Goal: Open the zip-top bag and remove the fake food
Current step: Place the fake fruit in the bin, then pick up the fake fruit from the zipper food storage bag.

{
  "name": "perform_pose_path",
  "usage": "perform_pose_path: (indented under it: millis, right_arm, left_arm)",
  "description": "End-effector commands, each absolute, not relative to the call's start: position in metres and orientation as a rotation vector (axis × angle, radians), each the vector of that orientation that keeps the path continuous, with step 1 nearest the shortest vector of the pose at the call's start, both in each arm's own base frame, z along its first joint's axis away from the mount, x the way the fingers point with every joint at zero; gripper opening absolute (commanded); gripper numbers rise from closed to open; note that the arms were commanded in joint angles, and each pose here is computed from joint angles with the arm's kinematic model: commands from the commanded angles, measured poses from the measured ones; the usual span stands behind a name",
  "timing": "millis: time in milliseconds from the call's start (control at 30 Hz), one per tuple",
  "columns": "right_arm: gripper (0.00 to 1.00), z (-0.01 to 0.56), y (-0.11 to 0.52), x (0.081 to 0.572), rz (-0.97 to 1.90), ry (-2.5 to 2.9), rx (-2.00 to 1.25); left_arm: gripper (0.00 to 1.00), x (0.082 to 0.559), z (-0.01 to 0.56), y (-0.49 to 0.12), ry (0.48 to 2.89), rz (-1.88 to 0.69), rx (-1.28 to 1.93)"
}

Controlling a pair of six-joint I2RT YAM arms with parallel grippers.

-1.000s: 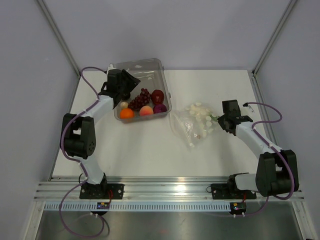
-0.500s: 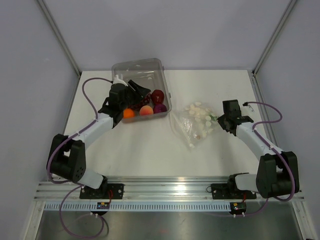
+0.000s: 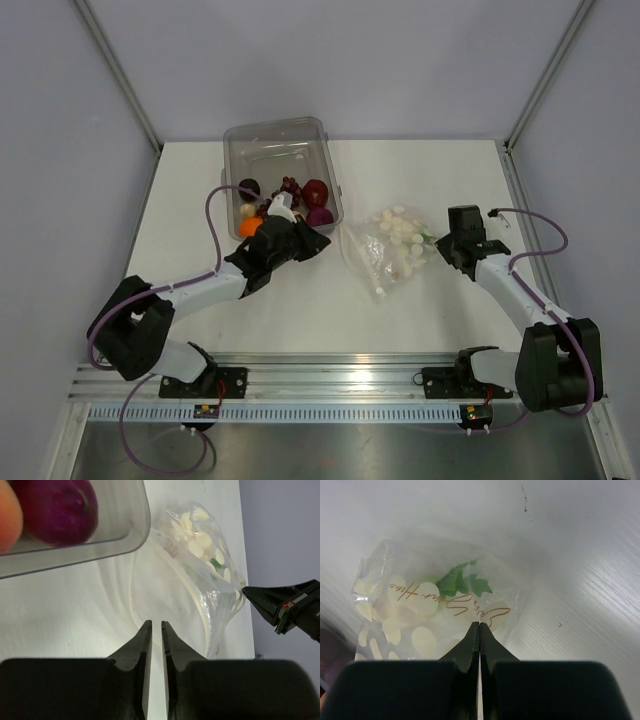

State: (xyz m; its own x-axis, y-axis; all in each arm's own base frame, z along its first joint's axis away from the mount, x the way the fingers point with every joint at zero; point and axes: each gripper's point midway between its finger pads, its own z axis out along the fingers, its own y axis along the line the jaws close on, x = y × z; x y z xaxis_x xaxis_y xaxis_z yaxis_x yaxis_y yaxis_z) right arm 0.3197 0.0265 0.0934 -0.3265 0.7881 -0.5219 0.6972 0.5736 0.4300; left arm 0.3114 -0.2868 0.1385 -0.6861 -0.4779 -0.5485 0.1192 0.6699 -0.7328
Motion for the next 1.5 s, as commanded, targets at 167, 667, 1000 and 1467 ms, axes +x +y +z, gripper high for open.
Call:
perform_pose_path:
  millis: [167,667,1000,1467]
  right_arm:
    - [0.00,0.110,0.024,0.313,0.214,2.033,1.161]
    - [0.00,0.103,0.033,0.298,0.285,2.055,1.175]
    - [0.04,0.090,0.048,0.280,0.398,2.090,1.170]
    - [0.67,0.148,0.036,0.288,0.367,1.996,1.038]
  left_arm:
    - [0.10,0.309,0.134,-0.318,2.032,-1.030,-0.181]
    - [0.09,0.309,0.117,-0.372,2.103,-1.061,-0.080]
    - [0.30,0.325,0.118,-0.389,2.098,-1.059,-0.076]
    - [0.31,0.337,0.113,-0.399,2.088,-1.059,-0.083]
